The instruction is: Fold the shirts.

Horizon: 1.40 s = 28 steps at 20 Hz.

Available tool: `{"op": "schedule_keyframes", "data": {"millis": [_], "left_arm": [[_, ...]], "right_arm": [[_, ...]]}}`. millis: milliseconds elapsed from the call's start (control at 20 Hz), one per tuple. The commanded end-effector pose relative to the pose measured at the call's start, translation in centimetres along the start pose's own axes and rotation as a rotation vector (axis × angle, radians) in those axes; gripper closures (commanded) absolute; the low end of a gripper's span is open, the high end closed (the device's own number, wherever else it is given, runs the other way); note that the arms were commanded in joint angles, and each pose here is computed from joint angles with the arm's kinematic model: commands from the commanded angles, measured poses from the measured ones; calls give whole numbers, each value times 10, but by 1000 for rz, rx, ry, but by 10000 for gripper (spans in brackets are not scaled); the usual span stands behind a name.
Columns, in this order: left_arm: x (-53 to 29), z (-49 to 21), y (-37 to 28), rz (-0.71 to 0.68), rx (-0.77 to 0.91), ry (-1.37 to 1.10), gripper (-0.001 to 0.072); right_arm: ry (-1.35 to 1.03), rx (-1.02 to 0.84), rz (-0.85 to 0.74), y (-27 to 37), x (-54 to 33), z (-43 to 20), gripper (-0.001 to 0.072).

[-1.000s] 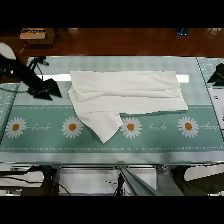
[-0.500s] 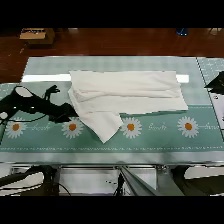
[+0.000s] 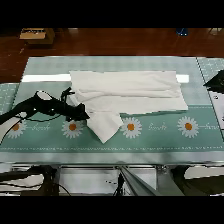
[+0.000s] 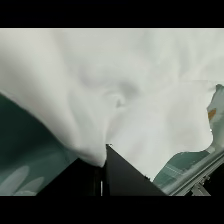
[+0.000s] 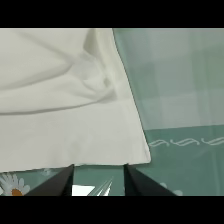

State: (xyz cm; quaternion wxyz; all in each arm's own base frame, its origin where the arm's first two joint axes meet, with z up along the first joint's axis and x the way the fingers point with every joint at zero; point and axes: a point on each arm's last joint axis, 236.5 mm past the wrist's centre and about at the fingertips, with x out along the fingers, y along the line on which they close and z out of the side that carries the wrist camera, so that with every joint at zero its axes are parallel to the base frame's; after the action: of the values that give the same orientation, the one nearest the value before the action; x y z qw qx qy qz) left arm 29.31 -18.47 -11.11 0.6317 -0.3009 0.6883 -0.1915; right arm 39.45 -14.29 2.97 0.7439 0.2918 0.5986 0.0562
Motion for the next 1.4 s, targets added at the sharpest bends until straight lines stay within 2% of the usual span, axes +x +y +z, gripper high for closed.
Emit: {"op": "schedule_keyframes", "data": {"millis": [0,100,250,400,700,950,1000,1100,1150,1200,1350], "left_arm": [[3,-6,-3,-15,2,29,688],[-4,-8,-1,-27,0,42,689],[-15,-5,0,-42,9,26,689],[-18,-2,0,-44,8,14,688],[-18,-2,0,-45,12,14,688],[-18,-4,-1,-48,13,23,689],[-18,-4,-2,-50,25,23,689],[-19,-5,-4,-58,60,25,688],[-21,-4,-6,-63,71,26,689],[-25,-2,-10,-71,86,28,689],[-50,15,-31,-107,164,0,689]], "right_arm": [[61,6,-61,-16,-2,-15,267],[77,44,-60,-27,0,-23,223],[146,111,-29,-39,24,-48,223],[108,168,41,-36,54,-49,223],[121,241,29,-50,87,-68,224],[107,199,-11,-38,125,-70,238],[102,171,-20,-30,132,-67,287],[106,112,-31,-13,144,-64,448],[116,79,-28,-5,147,-65,583],[128,51,-22,2,146,-65,675],[83,-28,-14,17,122,-49,675]]}}
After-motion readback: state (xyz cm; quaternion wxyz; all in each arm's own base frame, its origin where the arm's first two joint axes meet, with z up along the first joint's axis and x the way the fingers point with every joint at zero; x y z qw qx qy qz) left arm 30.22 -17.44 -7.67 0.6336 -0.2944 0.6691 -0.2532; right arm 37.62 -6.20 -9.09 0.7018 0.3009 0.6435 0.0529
